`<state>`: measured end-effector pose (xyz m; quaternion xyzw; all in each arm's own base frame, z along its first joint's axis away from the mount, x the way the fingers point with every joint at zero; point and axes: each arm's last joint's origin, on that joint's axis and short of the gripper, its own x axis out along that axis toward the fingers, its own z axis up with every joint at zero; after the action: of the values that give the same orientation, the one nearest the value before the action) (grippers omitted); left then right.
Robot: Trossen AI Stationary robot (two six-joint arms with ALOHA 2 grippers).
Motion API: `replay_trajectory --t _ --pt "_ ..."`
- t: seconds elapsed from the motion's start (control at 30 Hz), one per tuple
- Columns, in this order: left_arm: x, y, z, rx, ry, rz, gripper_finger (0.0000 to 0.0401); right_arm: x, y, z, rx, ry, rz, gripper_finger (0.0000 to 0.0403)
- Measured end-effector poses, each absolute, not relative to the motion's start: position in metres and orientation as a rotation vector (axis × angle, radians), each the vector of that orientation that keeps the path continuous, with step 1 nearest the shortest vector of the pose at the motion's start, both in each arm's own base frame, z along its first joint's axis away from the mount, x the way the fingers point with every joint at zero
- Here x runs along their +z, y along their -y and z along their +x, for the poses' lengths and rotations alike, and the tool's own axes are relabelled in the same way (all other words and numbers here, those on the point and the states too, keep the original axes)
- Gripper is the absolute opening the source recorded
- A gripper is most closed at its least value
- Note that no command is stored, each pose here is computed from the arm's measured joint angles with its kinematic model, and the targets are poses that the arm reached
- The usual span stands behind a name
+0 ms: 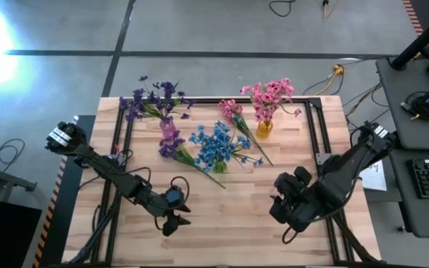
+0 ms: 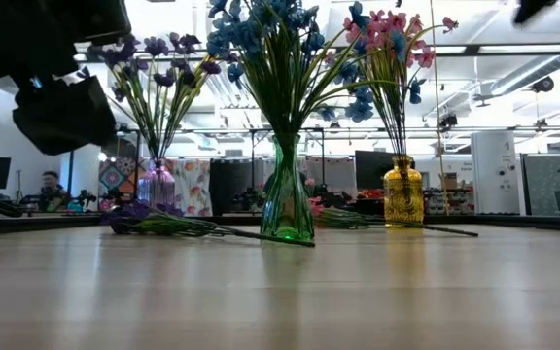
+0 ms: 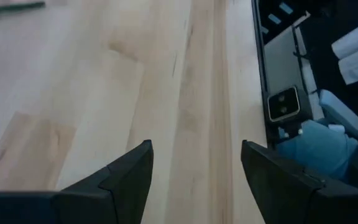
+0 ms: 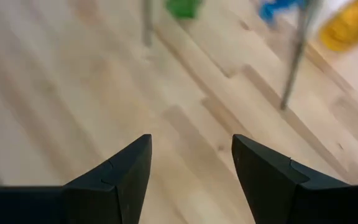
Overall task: Sort flowers into vase by color
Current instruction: Put the pink flowers into the yellow vase
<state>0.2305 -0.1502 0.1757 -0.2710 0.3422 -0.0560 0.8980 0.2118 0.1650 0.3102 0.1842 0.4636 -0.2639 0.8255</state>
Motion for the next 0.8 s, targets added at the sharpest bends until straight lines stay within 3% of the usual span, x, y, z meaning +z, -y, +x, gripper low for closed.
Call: replay_trajectory --t 0.3,0.5,0.8 --pt "0.168 0.153 0.233 -0.089 -0.733 -0.575 0.0232 0.215 -0.143 0.201 -0.809 -0.895 0.388 0.0215" --pt "0.157 0.154 0.235 -0.042 -0.752 -0.573 0.0232 0.176 -0.109 0.201 -0.94 -0.766 0.316 0.0215" --pt "0.153 0.156 0.239 -0.035 -0.761 -0.559 0.0232 0.137 -0.069 0.211 -0.902 -0.819 0.253 0.0215"
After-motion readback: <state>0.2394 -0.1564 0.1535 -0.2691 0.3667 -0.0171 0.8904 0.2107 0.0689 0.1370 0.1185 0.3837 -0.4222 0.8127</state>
